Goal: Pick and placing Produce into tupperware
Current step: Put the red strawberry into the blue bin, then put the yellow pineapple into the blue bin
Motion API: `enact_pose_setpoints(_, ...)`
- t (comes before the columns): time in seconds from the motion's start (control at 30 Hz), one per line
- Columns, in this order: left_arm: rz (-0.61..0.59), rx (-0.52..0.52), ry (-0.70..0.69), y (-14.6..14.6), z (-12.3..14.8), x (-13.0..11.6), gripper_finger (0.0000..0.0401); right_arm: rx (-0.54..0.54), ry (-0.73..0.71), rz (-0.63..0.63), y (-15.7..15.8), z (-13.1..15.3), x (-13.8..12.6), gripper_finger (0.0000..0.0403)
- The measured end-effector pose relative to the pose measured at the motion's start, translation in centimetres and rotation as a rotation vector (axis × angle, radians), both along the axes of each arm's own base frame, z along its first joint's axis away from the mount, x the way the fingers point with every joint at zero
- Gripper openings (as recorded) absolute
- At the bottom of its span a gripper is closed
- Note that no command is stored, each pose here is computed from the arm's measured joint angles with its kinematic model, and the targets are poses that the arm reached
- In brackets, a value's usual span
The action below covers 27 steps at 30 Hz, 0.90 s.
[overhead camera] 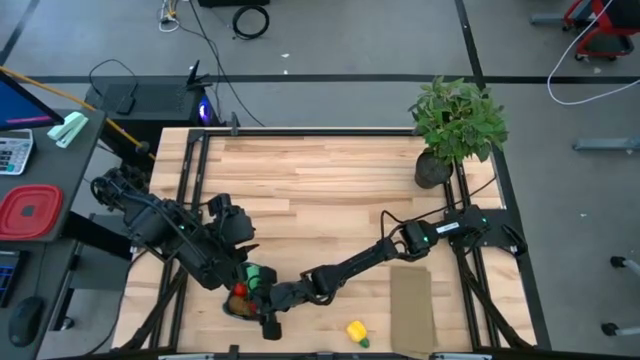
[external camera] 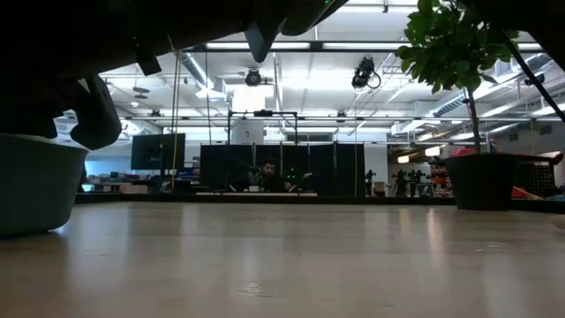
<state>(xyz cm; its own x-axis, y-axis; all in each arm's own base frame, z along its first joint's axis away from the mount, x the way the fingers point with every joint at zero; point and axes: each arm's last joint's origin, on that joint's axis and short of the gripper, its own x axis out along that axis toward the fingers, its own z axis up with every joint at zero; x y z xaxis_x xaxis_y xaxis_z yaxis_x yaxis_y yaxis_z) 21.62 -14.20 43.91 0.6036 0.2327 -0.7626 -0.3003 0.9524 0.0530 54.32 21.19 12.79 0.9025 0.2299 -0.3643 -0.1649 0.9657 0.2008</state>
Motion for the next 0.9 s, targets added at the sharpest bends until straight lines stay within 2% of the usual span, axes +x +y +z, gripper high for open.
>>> enact_pose_setpoints(0.17,0.001,-0.001,-0.001,0.0,0.0,0.0,0.0172,0.037,-0.008,-0.011,0.0,0.3,0.0,0.0277)
enact_pose_setpoints(0.3,0.017,-0.013,-0.005,0.0,0.0,0.0,0.0172,0.094,0.001,0.019,0.2,1.2,-0.1,0.0283)
enact_pose_setpoints(0.47,0.090,-0.067,-0.024,-0.1,-0.1,0.1,0.0172,0.240,0.104,0.190,0.9,5.5,-1.6,0.0268)
enact_pose_setpoints(0.53,0.133,-0.100,-0.032,-0.2,-0.3,0.3,0.0172,0.243,0.198,0.239,1.4,7.5,-2.9,0.0260)
enact_pose_setpoints(0.7,0.158,-0.109,-0.012,-0.9,-1.0,1.1,0.0172,0.151,0.463,0.262,3.3,11.4,-8.1,0.0240)
enact_pose_setpoints(0.9,0.010,-0.083,0.167,-2.8,-3.8,3.7,0.0172,0.025,0.643,0.126,6.0,16.4,-15.8,0.0224)
